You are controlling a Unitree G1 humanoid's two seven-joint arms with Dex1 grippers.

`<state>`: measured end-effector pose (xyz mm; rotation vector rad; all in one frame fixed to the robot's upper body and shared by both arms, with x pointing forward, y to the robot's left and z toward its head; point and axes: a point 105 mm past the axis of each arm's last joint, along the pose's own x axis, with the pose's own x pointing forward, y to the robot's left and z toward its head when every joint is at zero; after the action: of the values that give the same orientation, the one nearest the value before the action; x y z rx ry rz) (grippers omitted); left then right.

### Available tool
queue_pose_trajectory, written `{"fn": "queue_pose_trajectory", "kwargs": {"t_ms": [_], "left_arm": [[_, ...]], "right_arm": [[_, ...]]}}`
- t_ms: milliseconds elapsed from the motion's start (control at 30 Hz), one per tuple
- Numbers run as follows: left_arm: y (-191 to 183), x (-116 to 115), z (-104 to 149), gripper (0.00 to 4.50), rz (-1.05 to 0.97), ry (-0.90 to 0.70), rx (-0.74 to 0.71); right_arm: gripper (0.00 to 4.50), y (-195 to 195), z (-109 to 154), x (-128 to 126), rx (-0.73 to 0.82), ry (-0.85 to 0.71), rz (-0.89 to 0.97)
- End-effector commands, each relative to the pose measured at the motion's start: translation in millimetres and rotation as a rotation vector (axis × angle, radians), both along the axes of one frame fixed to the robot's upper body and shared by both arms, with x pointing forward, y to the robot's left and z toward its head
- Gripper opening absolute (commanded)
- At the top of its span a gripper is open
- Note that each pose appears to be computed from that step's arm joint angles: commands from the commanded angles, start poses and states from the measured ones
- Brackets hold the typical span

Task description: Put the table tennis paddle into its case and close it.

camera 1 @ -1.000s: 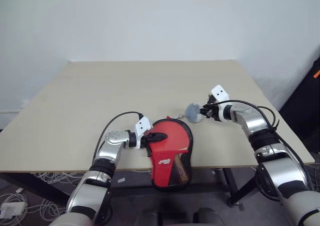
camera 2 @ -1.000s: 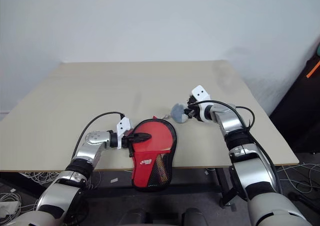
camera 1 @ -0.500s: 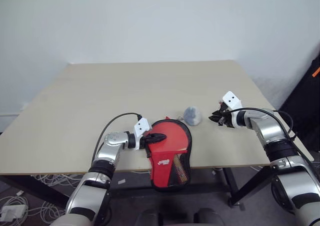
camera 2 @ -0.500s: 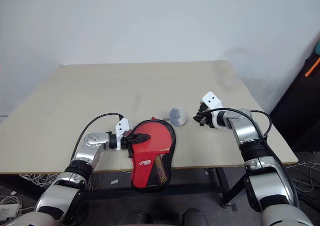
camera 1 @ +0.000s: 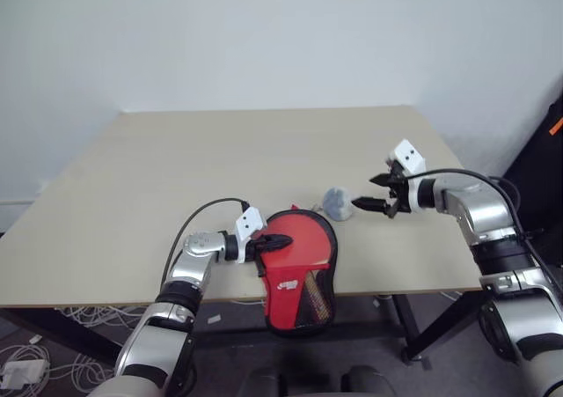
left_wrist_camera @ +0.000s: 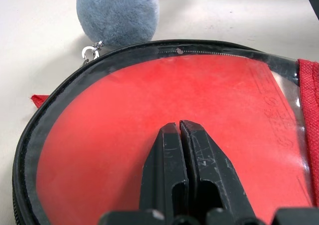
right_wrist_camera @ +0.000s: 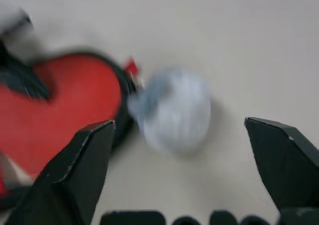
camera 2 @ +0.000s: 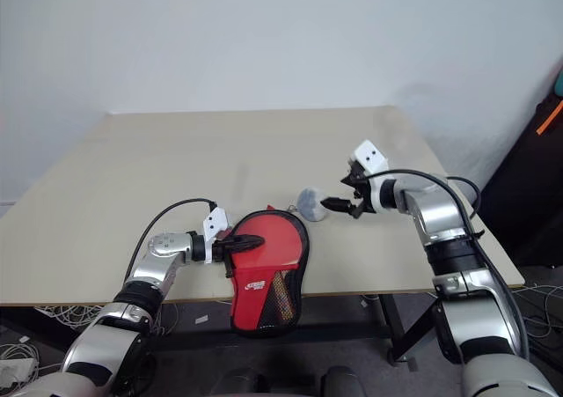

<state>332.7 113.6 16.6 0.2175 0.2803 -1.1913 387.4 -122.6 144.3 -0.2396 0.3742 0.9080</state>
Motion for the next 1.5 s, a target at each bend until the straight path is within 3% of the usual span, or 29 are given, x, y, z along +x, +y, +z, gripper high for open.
{"fn": "queue_pose_trajectory", "kwargs": {"t_ms": [33, 233, 467, 933, 1333, 1400, 1500], "left_arm": [[8.0, -30.1, -50.1, 0.00, -0.013, 0.193, 0.106], [8.3, -28.5, -49.3, 0.00, -0.004, 0.188, 0.105], [10.9, -29.1, -48.9, 0.00, 0.006, 0.185, 0.102], [10.9, -27.8, -47.4, 0.00, 0.012, 0.180, 0.101], [7.8, -24.3, -45.6, 0.00, 0.005, 0.174, 0.104], [7.6, -24.2, -45.6, 0.00, 0.005, 0.172, 0.104], [7.1, -24.1, -45.7, 0.00, 0.004, 0.171, 0.105]], "right_arm": [[4.44, 13.7, 20.9, 14.3, 0.075, -0.047, -0.049], [4.44, 36.3, -7.5, 31.5, 0.122, 0.033, -0.125], [4.44, 35.3, -39.6, 46.8, 0.074, 0.064, -0.228], [4.44, 32.4, -63.8, 46.9, 0.030, 0.098, -0.252], [0.61, 33.5, -66.0, 45.7, 0.019, 0.112, -0.249], [0.21, 34.1, -66.2, 45.3, 0.016, 0.112, -0.245], [0.15, 34.3, -66.5, 45.0, 0.011, 0.113, -0.242]]}}
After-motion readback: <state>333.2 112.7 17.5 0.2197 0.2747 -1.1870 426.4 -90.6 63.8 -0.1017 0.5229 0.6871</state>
